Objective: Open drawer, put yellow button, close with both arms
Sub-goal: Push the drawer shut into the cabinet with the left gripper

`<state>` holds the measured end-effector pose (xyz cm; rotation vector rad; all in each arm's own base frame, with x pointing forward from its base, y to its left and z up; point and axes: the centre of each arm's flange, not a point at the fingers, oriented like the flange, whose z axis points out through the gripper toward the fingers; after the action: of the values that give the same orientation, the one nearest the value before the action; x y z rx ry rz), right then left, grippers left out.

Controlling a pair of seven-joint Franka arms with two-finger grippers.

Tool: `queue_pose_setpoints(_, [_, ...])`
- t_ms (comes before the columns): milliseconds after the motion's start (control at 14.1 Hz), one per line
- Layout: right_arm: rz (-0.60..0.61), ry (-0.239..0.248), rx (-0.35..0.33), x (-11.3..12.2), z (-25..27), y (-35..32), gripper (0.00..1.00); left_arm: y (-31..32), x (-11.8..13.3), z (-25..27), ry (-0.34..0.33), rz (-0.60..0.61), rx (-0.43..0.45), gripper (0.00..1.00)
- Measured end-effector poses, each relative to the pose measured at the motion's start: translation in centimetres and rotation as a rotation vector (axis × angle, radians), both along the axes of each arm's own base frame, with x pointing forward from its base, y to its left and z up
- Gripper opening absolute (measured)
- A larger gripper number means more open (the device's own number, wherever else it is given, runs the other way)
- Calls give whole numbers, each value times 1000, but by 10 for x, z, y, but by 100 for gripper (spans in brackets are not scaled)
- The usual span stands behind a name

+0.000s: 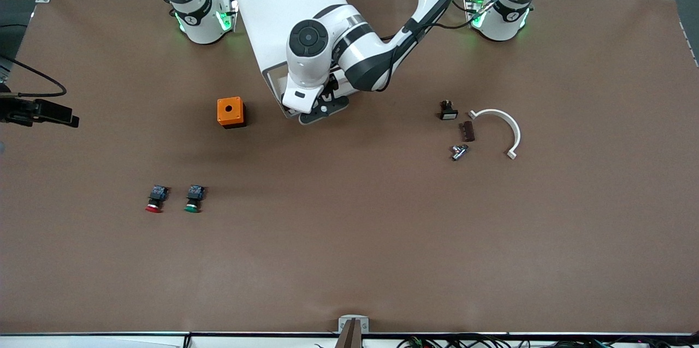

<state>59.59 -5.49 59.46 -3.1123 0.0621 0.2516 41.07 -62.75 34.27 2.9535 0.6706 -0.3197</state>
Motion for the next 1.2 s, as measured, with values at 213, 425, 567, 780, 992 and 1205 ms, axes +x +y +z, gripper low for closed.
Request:
queue_pose_setpoints(213, [-1, -22, -6, -7, 17, -1, 100, -8, -12, -9, 67, 14, -24, 100])
queue_pose_setpoints(425, [-12, -21, -2, -22, 35, -11, 100, -11, -15, -8, 123, 40, -56, 100])
queue_pose_setpoints(567, [-18, -5, 0, -27, 36, -15, 100, -12, -16, -8, 156, 58, -75, 100])
queue_pose_setpoints(780, [-32, 55, 9, -35, 31, -23, 100, -13, -17, -13, 219, 91, -102, 100])
queue_pose_setpoints(992, [-31, 51, 11, -37, 34, -22, 100, -12, -15, -16, 250, 111, -114, 100])
queue_pose_setpoints(1205, [12, -28, 9, -40, 50, 2, 100, -12, -14, -17, 254, 114, -115, 100])
